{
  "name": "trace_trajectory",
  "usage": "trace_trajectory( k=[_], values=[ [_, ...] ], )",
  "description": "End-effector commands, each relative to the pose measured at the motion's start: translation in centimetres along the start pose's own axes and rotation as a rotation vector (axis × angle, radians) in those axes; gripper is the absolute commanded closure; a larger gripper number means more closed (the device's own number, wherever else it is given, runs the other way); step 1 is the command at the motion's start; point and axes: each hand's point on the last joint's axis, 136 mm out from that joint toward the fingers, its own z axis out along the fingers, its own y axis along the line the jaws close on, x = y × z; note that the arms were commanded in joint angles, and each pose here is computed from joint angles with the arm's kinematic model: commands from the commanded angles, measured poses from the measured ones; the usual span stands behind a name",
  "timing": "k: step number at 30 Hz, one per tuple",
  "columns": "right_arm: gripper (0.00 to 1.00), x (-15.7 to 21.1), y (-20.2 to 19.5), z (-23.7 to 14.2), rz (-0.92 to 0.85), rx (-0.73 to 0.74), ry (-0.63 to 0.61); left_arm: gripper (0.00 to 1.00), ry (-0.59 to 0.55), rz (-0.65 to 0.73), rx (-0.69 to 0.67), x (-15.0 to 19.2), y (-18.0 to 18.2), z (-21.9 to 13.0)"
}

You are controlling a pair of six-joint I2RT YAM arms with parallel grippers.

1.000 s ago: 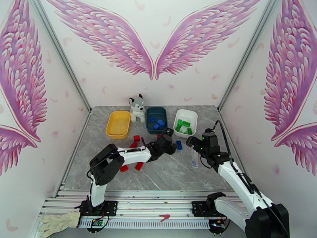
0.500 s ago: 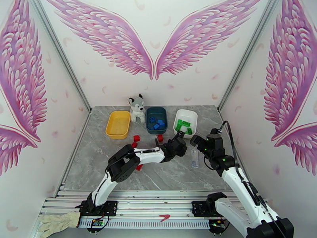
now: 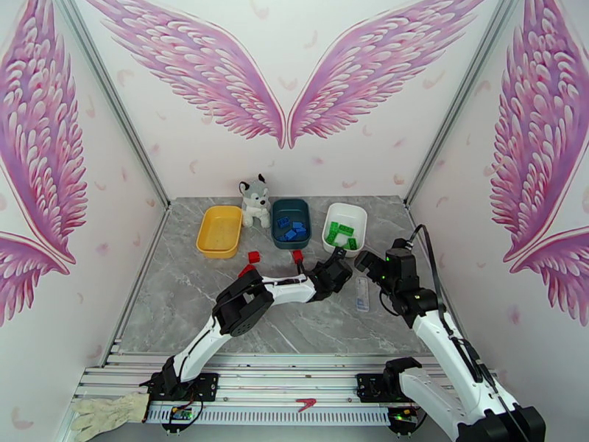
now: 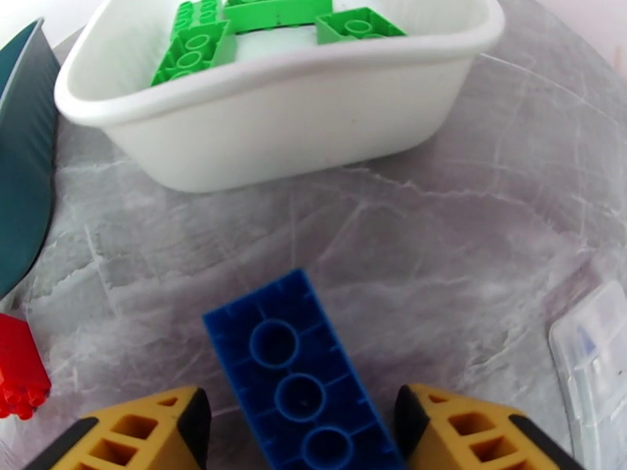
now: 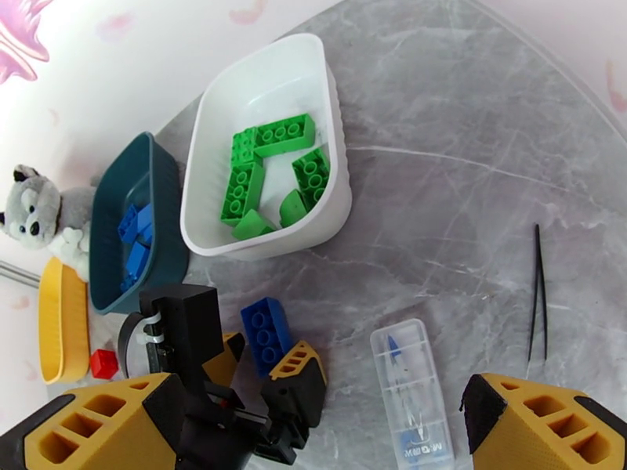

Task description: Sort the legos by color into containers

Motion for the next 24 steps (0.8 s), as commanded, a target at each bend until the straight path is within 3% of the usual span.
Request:
trace_trajectory(
  k=[1, 9, 18, 24],
  values=[
    [0.00, 0.2, -0.1, -0.2, 0.016, -0.013, 0.005, 0.49, 0.019, 0.011, -0.036, 0.8, 1.0, 0.3],
    [0.00, 0.3, 0.0, -0.1, 0.018, -0.027, 0.008, 0.76, -0.010, -0.008, -0.032, 0.9, 2.3, -1.6],
    [0.00, 0.8, 1.6, -0.1, -0.004, -0.127, 0.029, 0.80, -0.069, -0.087, -0.018, -0.6, 6.6, -6.3],
    [0.01, 1.2, 2.5, 0.0, -0.012, -0.182, 0.046, 0.80, -0.089, -0.145, -0.016, -2.8, 10.8, -7.1]
  ],
)
